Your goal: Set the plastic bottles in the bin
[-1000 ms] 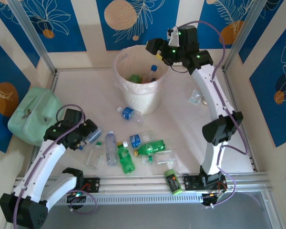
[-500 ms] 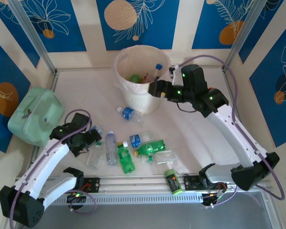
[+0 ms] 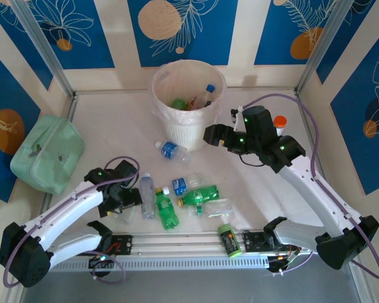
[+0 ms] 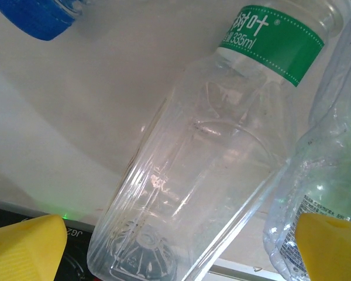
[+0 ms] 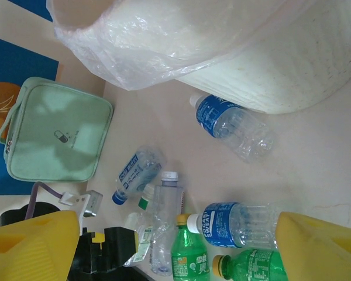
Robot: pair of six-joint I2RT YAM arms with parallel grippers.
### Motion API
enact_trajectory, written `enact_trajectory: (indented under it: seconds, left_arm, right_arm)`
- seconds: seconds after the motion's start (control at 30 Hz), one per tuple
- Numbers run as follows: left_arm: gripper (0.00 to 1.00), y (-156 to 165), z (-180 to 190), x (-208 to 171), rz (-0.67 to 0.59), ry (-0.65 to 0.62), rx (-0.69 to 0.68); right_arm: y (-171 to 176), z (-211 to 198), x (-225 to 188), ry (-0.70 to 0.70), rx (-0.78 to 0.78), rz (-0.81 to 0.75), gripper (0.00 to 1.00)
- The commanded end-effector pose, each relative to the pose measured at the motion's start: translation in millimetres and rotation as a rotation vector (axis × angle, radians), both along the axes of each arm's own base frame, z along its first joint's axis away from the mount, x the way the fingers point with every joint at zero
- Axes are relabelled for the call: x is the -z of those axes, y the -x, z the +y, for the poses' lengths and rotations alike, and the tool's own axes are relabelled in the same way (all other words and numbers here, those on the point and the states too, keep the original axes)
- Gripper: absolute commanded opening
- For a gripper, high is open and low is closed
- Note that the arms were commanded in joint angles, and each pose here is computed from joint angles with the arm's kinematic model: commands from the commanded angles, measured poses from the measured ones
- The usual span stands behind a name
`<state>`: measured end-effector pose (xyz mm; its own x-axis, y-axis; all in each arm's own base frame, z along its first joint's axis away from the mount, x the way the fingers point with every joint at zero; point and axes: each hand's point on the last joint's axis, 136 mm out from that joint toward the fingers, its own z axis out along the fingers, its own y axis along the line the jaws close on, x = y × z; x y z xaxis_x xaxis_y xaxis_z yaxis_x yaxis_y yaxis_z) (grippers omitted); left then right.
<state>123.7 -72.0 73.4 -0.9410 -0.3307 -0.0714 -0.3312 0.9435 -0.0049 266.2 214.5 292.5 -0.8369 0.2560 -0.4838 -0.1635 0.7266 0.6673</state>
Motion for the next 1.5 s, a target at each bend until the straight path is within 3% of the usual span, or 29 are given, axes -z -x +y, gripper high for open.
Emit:
enact_trajectory:
  seconds: [0.0,0.33,0.57,0.77,1.03,1.27,1.47]
  left_arm:
    - [0.99,6,-2,6,0.039,-0.002,0.011]
    - [0.93,-15,-18,21,0.058,0.0,0.072]
    - [0.84,-20,-16,29,0.065,-0.008,0.062]
    - [0.68,-21,-17,32,0.072,-0.003,0.068]
    - [0.6,-22,-18,22,0.04,0.017,0.07]
    - [0.55,-39,-33,-29,-0.079,0.11,0.086]
    - [0.54,-81,-82,-125,-0.381,0.371,0.219]
  right_arm:
    - [-3,0,-2,-0.022,0.015,-0.012,0.87]
    - [-5,-11,0,-0.021,0.038,-0.005,0.87]
    - [-2,-19,5,-0.034,0.058,0.016,0.87]
    - [-5,-19,2,-0.037,0.062,0.015,0.87]
    - [-5,-21,-5,-0.041,0.064,0.005,0.86]
    - [-5,-21,-12,-0.051,0.061,-0.003,0.86]
    - [-5,-7,-30,-0.123,0.002,-0.014,0.86]
